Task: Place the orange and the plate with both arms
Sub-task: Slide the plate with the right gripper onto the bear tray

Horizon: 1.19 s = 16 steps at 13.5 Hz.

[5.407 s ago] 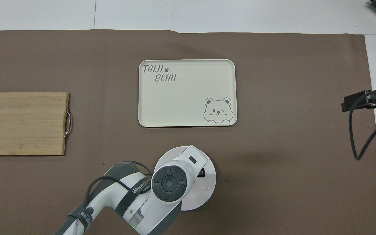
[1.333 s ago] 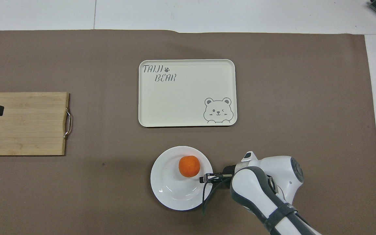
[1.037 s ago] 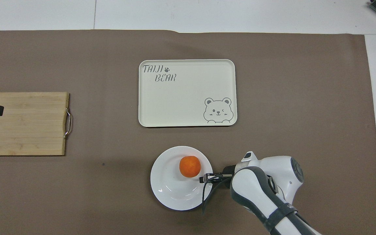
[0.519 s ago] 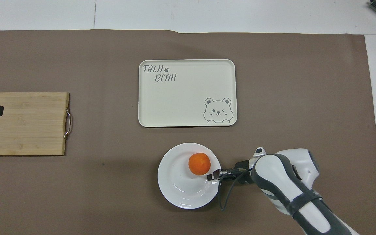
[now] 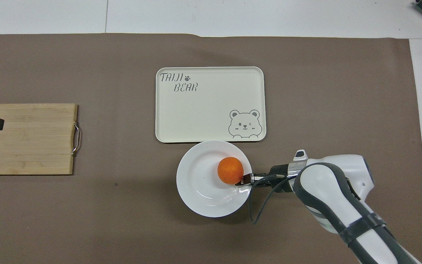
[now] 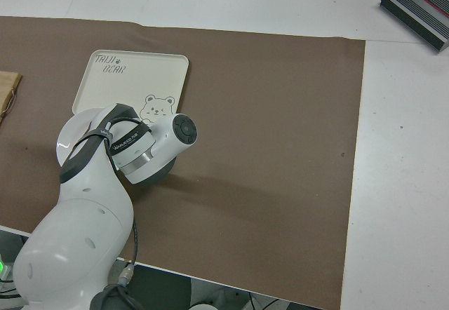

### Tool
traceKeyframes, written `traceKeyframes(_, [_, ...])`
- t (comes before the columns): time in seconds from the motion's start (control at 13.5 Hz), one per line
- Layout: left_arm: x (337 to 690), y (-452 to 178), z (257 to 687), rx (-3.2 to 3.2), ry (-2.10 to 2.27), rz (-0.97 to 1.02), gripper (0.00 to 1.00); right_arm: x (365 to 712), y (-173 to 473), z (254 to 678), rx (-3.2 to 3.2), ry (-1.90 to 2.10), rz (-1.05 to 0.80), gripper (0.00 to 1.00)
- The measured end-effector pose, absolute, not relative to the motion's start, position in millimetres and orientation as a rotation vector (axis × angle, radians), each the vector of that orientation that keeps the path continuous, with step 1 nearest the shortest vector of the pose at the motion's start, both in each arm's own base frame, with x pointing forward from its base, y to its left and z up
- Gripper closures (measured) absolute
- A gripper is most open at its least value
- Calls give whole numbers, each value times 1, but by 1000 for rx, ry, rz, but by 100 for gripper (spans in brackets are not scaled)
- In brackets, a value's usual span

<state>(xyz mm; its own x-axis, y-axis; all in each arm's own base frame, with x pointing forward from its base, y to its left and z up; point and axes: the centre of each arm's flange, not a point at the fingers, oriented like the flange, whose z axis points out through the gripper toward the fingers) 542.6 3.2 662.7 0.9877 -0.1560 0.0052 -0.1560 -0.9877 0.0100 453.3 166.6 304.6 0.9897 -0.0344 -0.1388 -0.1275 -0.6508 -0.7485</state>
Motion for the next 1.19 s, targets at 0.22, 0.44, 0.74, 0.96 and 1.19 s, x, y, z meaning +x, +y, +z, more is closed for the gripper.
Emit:
traceKeyframes(0.22, [543, 3, 663, 3122, -245, 7, 0, 496, 140, 313, -2334, 142, 97, 93])
traceKeyframes(0.44, [543, 3, 663, 3122, -245, 7, 0, 544, 136, 326, -2417, 197, 95, 93])
traceKeyframes(0.74, [543, 3, 663, 3122, -245, 7, 0, 595, 153, 338, -2426, 320, 91, 93])
traceKeyframes(0.96, [543, 3, 663, 3122, -245, 7, 0, 625, 166, 324, -2421, 370, 103, 93])
traceKeyframes(1.19, [543, 3, 663, 3122, -245, 7, 0, 645, 179, 301, -2430, 400, 105, 93])
